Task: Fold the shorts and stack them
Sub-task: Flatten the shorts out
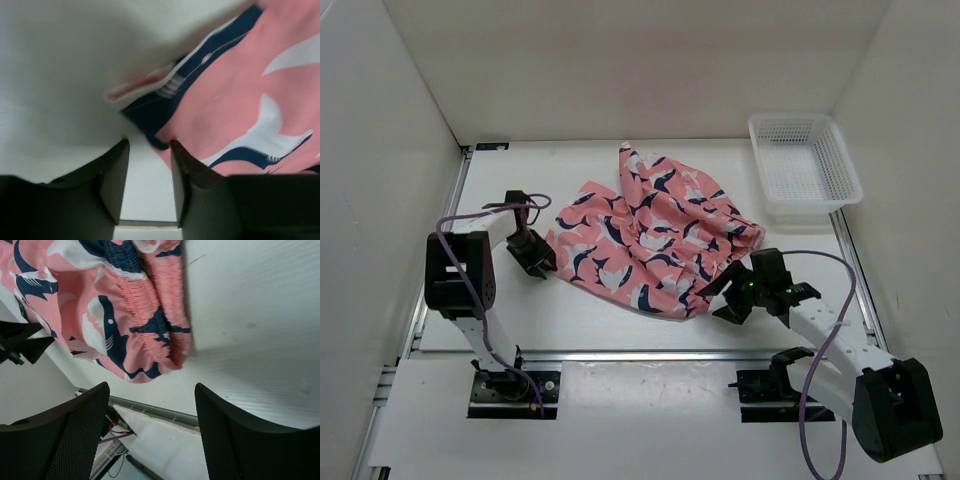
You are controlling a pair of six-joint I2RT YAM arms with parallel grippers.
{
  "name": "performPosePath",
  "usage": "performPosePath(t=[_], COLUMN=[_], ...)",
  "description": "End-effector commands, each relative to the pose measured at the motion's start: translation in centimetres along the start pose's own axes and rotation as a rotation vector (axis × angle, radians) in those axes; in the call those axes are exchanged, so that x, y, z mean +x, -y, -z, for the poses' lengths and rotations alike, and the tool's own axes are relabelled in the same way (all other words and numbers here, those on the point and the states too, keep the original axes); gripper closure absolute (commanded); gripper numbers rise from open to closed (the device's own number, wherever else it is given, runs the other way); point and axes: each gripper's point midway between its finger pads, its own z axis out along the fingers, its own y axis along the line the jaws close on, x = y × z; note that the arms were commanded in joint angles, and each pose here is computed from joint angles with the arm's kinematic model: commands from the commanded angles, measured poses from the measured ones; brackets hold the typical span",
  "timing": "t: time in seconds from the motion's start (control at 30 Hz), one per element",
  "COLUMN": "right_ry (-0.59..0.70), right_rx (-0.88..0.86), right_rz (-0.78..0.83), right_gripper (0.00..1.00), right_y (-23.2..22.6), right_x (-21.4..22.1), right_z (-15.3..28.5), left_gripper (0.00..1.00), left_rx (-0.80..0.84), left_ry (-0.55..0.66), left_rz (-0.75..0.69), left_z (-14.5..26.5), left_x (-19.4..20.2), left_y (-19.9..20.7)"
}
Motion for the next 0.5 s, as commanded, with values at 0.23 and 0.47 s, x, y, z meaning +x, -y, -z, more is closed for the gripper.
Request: performPosePath(t=[0.23, 0.47], right_ry=[0.018, 0.169], right_rx=[0.023, 0.168], right_rz=[-0.027, 0.011], right_gripper=[0.4, 0.84], right_y=[-1.1, 0.6], right_x=[1.1, -1.4], right_z=[-3.9, -5.4], left_gripper=[0.9, 0.9], left_rx=[0.067, 0.103], left_ry=[0.094, 0.127], left_rz=[0.004, -0.004], left_z=[0.9, 2.5], left_x=[-2.8, -3.0], left_y=[2.3, 2.4])
